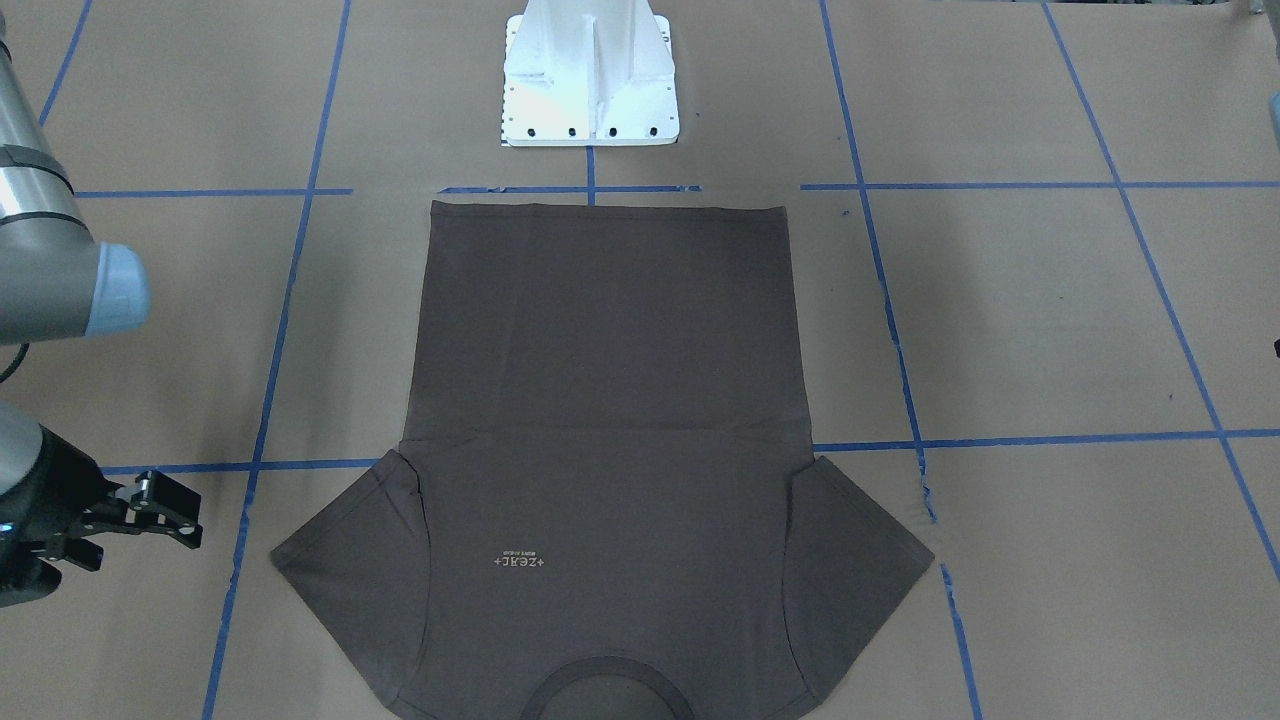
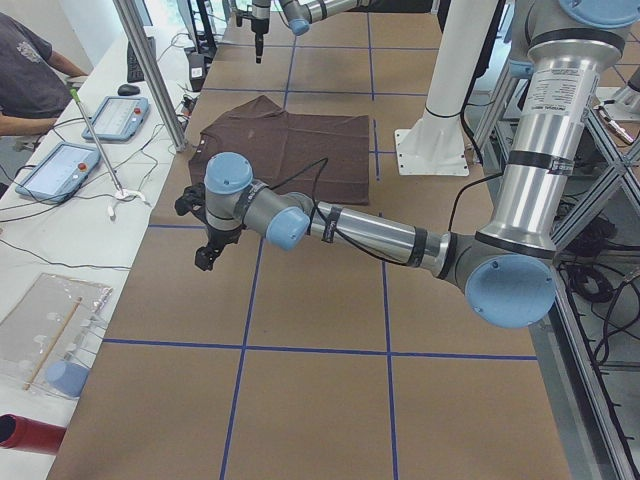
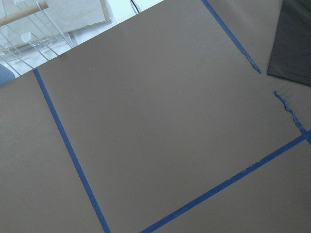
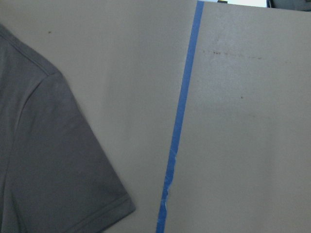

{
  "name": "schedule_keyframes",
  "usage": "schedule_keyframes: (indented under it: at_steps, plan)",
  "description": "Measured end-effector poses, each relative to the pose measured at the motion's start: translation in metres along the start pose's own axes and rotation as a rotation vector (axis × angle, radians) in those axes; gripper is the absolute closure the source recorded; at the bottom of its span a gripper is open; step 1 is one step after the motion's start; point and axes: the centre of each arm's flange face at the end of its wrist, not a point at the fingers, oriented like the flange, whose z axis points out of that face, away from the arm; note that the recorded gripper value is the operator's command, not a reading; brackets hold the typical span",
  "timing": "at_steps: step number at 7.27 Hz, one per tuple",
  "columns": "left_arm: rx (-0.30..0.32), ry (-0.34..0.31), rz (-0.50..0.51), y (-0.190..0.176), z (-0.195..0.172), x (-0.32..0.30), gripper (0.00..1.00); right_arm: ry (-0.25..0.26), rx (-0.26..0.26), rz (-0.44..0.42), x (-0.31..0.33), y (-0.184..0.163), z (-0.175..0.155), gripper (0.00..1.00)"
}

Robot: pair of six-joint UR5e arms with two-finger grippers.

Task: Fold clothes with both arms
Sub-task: 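Move the right gripper over the sleeve nearest it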

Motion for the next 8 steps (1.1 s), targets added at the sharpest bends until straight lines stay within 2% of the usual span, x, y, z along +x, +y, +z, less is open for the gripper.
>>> schedule_keyframes:
  at_steps: [2,4,6,8]
  plan:
    - [0.028,0.005,-0.086,-0.007,0.000,0.003,0.00,-0.010,-0.028,0.025,-0.017,0.013,0.053,0.00]
    - [0.047,0.008,-0.095,-0.011,-0.002,0.006,0.00,0.014,-0.046,0.011,-0.034,0.027,0.085,0.05]
    - [0.055,0.009,-0.091,-0.012,-0.005,0.008,0.00,0.034,-0.043,0.000,-0.046,0.028,0.097,0.13]
    - [0.057,0.009,-0.089,-0.013,-0.006,0.009,0.00,0.038,-0.044,0.001,-0.053,0.022,0.100,0.14]
